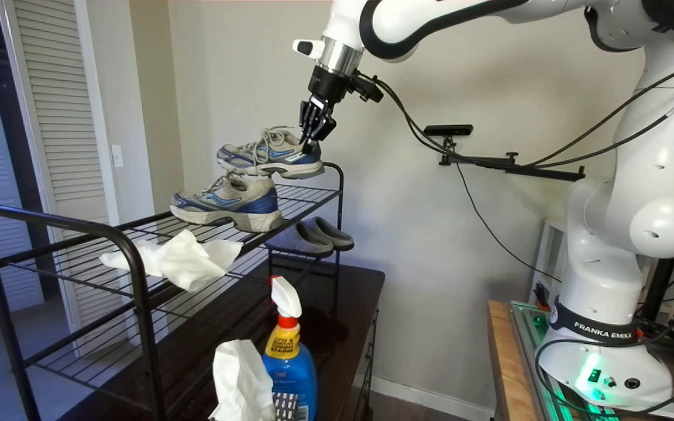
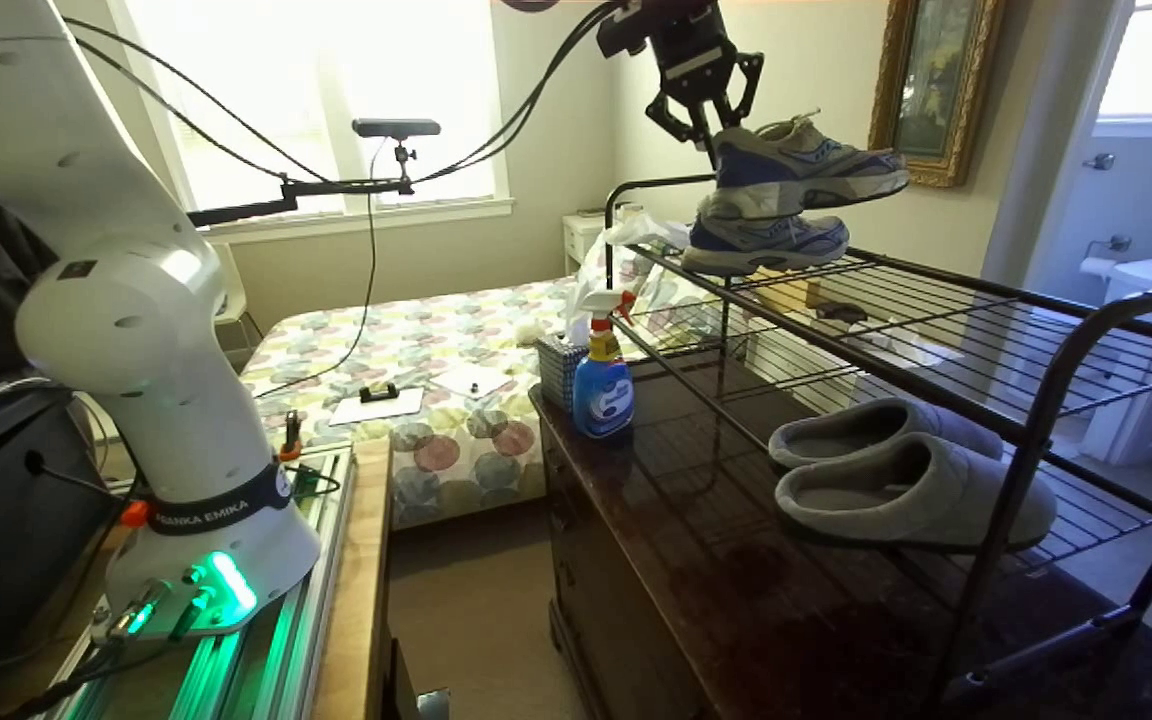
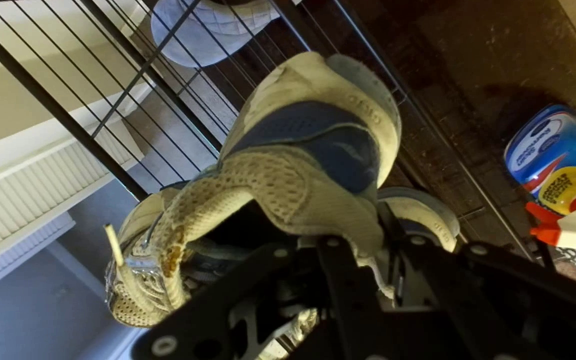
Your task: Get the sneaker that's on the second shelf and place it on the top shelf
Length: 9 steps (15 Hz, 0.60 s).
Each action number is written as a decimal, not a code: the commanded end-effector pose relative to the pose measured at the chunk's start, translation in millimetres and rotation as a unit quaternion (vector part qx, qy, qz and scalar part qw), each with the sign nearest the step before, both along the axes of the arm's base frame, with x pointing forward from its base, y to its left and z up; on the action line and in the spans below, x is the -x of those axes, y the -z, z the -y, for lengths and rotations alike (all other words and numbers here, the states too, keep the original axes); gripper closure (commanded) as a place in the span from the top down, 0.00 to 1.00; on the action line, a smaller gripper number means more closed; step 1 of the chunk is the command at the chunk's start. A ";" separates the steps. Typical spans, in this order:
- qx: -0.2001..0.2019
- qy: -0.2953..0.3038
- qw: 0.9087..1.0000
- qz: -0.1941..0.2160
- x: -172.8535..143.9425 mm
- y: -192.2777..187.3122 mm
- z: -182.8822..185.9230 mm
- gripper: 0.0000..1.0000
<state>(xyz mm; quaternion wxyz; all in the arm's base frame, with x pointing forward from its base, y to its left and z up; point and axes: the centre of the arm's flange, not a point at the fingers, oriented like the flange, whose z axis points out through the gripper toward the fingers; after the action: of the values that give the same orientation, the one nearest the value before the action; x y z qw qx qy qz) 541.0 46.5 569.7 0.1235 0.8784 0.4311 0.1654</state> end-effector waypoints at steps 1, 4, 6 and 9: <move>0.000 0.013 1.000 0.022 -18.9 -5.7 -10.0 0.05; 0.002 0.010 1.000 0.016 -26.4 -2.9 -19.0 0.05; -0.003 0.006 1.000 0.009 -34.6 3.6 -22.3 0.05; -0.007 0.015 1.000 -0.004 -48.6 19.0 -18.9 0.05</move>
<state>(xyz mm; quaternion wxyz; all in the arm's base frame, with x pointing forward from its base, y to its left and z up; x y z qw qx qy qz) 564.9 66.7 552.4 0.1193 0.8802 0.4305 0.1602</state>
